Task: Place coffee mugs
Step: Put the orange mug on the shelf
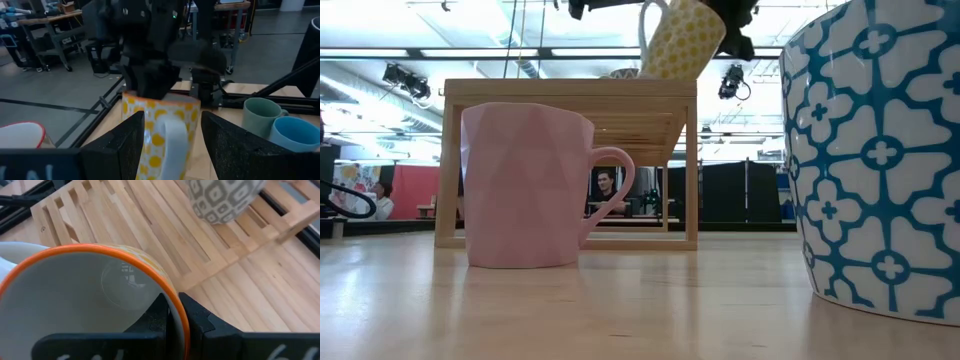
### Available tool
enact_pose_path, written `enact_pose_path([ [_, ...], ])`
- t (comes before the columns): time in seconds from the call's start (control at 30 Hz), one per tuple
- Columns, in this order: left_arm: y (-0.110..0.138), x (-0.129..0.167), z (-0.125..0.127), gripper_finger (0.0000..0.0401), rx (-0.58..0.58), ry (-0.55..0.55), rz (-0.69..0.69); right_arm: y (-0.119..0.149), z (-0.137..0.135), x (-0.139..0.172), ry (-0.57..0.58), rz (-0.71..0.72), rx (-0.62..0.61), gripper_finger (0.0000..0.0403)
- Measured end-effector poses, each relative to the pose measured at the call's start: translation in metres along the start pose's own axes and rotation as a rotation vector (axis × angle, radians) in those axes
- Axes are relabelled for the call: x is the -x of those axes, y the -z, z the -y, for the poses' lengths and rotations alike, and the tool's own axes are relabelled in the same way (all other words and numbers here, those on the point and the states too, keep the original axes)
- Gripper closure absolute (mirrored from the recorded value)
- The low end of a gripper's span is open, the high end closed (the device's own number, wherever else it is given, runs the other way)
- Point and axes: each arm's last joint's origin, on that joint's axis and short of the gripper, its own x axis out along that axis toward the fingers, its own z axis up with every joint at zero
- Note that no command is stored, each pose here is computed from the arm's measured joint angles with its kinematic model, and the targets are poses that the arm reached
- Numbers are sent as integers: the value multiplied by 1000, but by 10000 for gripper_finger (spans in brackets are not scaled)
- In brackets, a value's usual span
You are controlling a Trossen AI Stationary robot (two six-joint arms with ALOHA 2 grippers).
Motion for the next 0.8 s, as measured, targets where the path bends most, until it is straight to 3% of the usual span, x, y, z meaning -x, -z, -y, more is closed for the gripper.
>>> enact_pose_path([
  [0.17,1,0,0,197,-2,1,-5,-2,-2,-12,9,-22,1,368],
  [0.8,7,0,0,197,-29,2,-70,-4,-3,-10,-4,8,-1,368],
])
